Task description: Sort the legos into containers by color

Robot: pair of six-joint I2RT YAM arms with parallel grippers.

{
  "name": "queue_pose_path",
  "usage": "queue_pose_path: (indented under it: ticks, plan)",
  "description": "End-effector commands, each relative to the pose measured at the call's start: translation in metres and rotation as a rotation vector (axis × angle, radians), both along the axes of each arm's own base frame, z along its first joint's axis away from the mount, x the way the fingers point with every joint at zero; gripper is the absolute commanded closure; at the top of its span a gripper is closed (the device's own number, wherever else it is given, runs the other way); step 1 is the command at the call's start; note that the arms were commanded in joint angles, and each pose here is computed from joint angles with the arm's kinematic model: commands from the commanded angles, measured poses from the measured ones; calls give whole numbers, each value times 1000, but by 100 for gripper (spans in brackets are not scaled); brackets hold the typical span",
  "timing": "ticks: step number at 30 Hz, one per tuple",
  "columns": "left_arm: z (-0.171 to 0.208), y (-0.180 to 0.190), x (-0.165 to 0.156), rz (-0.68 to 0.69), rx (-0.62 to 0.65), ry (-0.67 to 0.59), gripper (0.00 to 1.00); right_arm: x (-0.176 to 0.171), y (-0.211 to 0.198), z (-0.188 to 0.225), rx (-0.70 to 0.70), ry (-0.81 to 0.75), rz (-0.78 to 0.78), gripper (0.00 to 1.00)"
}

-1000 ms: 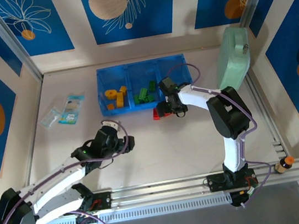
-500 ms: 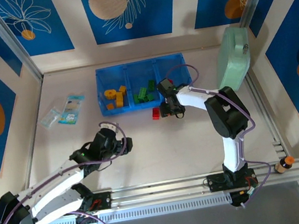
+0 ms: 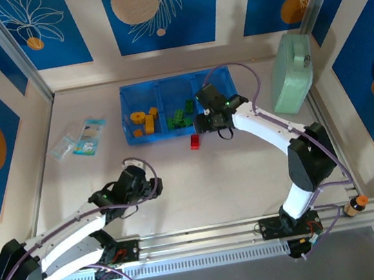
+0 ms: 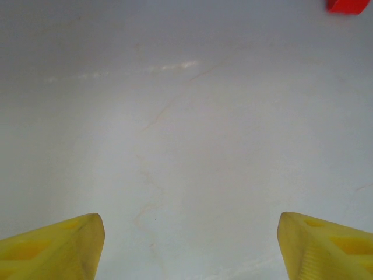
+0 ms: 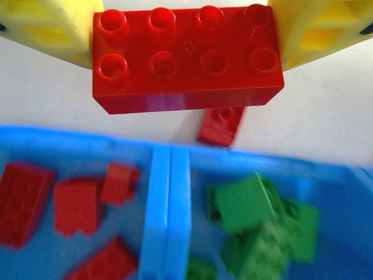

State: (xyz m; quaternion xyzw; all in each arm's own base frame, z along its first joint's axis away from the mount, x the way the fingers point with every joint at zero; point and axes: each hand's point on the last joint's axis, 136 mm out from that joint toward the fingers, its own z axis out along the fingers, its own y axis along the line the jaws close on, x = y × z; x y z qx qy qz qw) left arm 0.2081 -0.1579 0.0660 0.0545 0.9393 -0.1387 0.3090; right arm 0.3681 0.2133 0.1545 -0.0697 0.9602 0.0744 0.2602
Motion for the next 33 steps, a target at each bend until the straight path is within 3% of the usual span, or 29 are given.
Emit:
queue_pose_path:
  ticks: [1,5,10,18,21,23,24,33]
  plan:
    - [-23,10,-12,38,25,75,23,8,4,16,-9,-3,28,54]
    - [-28,10,-16,60,-10,90,24,30,0,19,-24,-1,-7,55]
    - [-16,9,-16,52,-33,59,24,65,-39,12,-45,19,-132,55]
    - [-4,-2,-8,21,-40,38,24,95,-68,-23,-37,104,-188,52]
    - [0,-13,-3,2,-46,32,24,97,-69,-30,-43,117,-191,42]
    - [3,-19,3,-8,-45,24,24,96,-69,-28,-45,110,-196,18]
    - [5,-23,5,-15,-46,20,24,96,-69,-26,-45,104,-196,14]
    - [14,-62,35,-83,-29,18,23,66,-71,30,-44,-22,-182,8]
